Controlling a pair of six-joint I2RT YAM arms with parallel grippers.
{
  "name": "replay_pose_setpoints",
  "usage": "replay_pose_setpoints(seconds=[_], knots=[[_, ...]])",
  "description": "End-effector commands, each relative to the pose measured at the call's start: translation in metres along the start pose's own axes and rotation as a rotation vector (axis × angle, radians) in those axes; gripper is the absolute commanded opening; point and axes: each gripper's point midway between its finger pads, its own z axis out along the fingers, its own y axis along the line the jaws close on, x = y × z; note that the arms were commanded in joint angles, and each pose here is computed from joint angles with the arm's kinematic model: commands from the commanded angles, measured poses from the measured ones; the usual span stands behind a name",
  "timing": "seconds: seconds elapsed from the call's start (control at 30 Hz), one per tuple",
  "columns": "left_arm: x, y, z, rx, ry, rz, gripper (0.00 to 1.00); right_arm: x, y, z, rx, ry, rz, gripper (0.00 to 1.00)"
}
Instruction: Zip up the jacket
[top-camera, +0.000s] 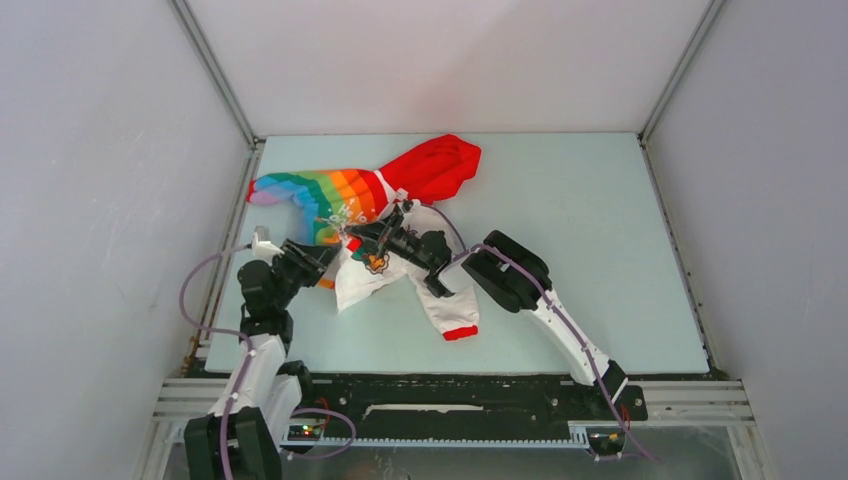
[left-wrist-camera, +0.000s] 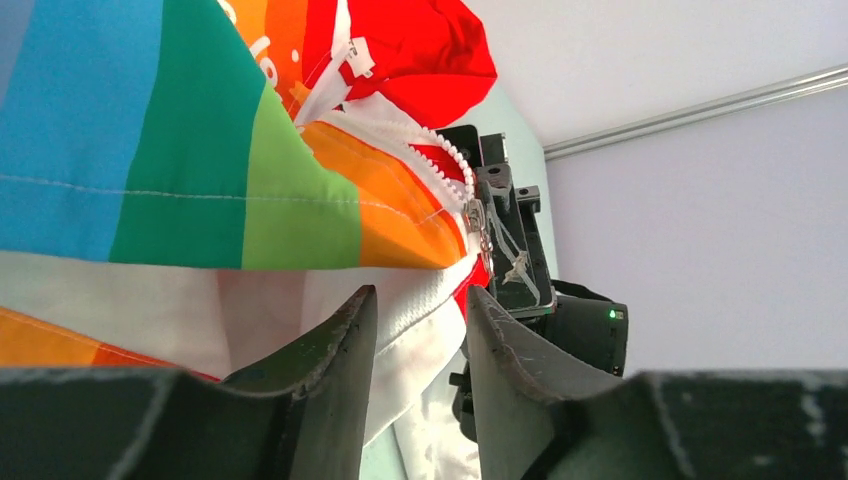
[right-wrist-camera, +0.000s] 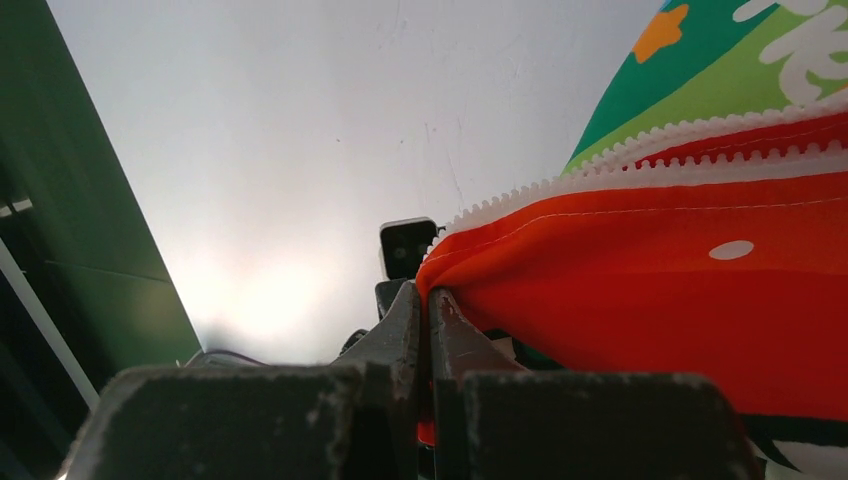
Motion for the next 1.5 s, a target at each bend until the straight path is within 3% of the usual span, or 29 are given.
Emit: replay_pose_setpoints(seconds=[0.0, 0.2, 0.3, 0.37, 0.67, 0.93, 1.1, 1.27, 1.47], knots=[[0.001, -0.011, -0.005, 0.062, -0.019, -0.047, 0.45, 0.003, 0.025, 0.004, -0.077, 0.002, -0.008, 0.00], [-0.007, -0.008, -0.010, 0.057, -0.086, -0.084, 0.56, 0.004, 0.025, 0.003, -0.073, 0.004, 0.000, 0.00], [-0.010, -0.010, -0.008, 0.059, -0.063, -0.103, 0.67, 0.005, 0.028, 0.003, -0.077, 0.008, 0.002, 0.00], [-0.010, -0.007, -0.005, 0.040, -0.038, -0.130, 0.68, 0.007, 0.033, 0.004, -0.082, 0.016, 0.003, 0.00], [-0.013, -0.011, 0.006, 0.070, 0.020, -0.211, 0.65, 0.011, 0.043, 0.005, -0.094, 0.032, 0.022, 0.00], [-0.020, -0.024, -0.012, 0.092, -0.069, -0.121, 0.67, 0.011, 0.039, 0.004, -0.087, 0.023, 0.034, 0.00], [-0.019, -0.019, -0.016, 0.059, -0.082, -0.142, 0.69, 0.012, 0.039, 0.004, -0.088, 0.020, 0.052, 0.00], [-0.022, -0.025, -0.005, 0.081, -0.035, -0.192, 0.63, 0.010, 0.052, 0.004, -0.105, 0.015, 0.047, 0.00], [-0.028, -0.026, -0.003, 0.094, -0.064, -0.208, 0.63, 0.010, 0.059, 0.002, -0.106, 0.021, 0.049, 0.00]])
